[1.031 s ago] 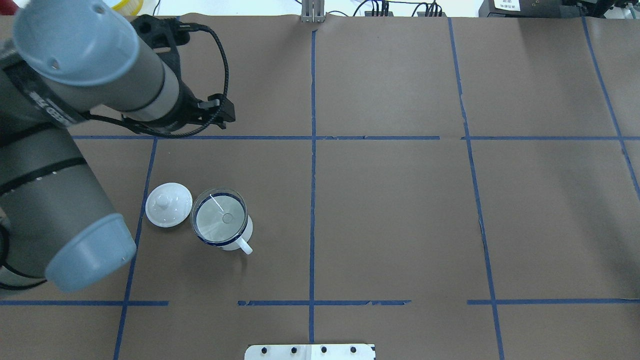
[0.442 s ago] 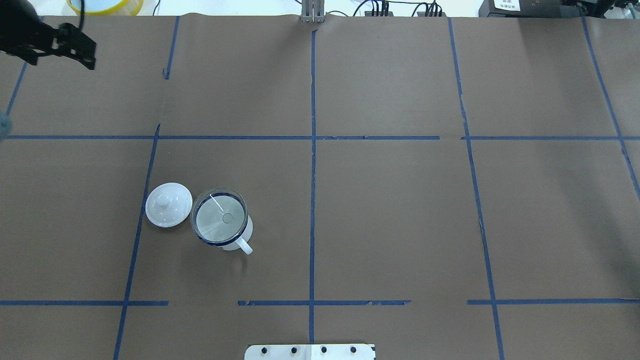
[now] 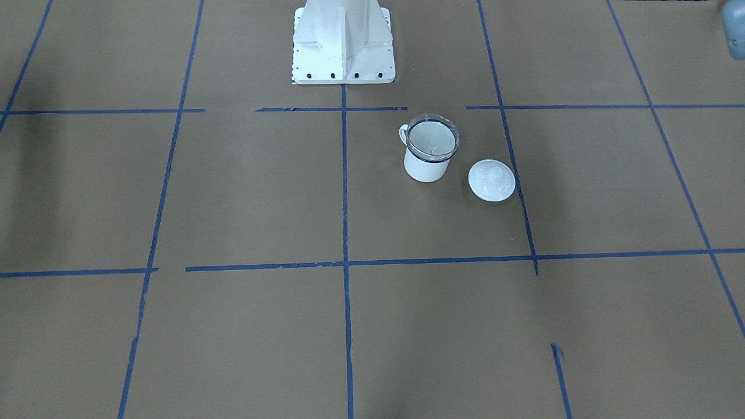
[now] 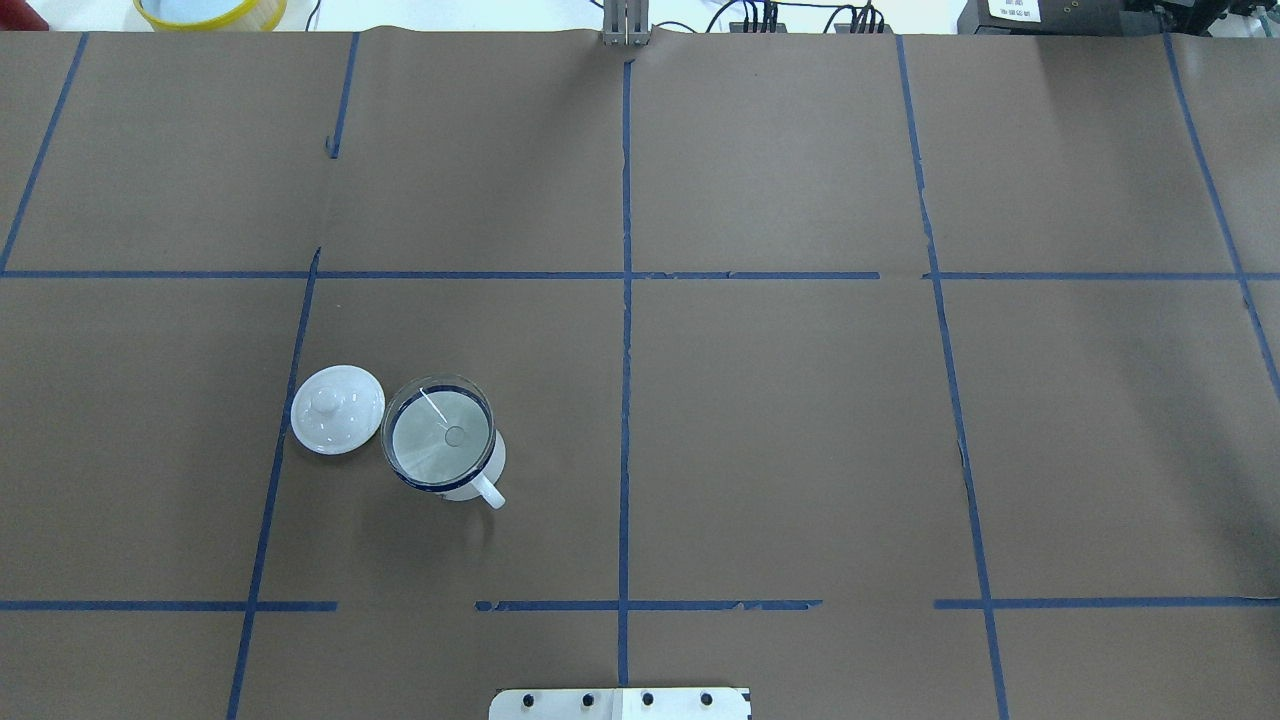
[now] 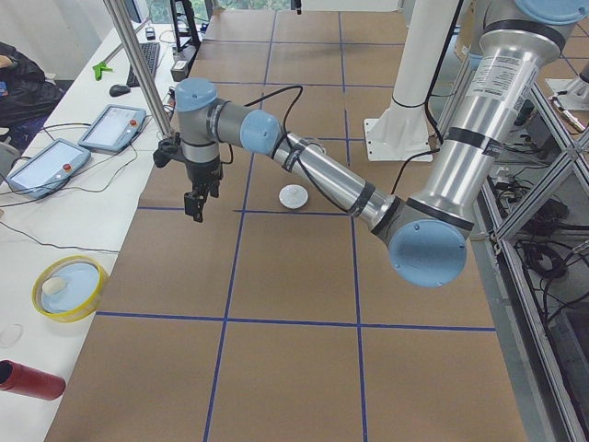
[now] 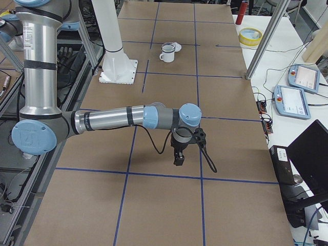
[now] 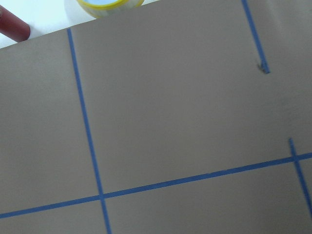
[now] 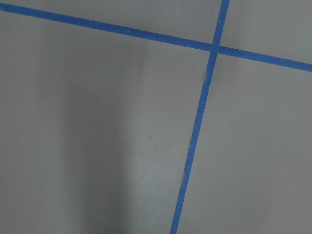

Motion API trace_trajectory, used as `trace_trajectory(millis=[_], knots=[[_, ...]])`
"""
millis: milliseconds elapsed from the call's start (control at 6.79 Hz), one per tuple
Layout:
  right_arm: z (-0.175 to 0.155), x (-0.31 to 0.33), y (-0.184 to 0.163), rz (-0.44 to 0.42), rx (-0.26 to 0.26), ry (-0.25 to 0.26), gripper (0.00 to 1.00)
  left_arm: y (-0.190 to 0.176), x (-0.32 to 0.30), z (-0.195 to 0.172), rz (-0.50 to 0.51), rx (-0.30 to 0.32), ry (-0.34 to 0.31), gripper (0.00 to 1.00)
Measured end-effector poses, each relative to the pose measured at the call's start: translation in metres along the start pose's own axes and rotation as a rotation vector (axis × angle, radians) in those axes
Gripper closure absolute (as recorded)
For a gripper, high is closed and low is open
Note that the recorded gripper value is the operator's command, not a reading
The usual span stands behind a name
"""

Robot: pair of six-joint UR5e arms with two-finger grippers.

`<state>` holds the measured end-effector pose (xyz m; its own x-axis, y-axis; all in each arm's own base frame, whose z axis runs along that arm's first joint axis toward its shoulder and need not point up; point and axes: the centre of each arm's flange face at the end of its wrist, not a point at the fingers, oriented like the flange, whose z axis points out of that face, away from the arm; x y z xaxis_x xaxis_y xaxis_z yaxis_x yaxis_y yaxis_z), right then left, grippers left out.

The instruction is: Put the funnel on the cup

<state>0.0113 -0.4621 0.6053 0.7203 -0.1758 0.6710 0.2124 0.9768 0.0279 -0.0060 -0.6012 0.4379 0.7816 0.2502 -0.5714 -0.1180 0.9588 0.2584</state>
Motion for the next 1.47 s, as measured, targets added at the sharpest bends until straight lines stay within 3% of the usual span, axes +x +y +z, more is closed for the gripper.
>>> trace_trajectory(millis=[589,1031,1473], knots=[[0.0,0.0,0.0,0.0,0.0,0.0,0.0,0.086,-0.094,0.106,-0.029,-0.03,0.131,0.0],[0.0,0.0,0.0,0.0,0.0,0.0,0.0,0.1,-0.11,0.115,-0.064,-0.03,0.188,0.0],[0.0,0.0,0.0,-0.001,0.001,0.0,0.0,0.116,-0.125,0.104,-0.098,-0.01,0.194,0.0]])
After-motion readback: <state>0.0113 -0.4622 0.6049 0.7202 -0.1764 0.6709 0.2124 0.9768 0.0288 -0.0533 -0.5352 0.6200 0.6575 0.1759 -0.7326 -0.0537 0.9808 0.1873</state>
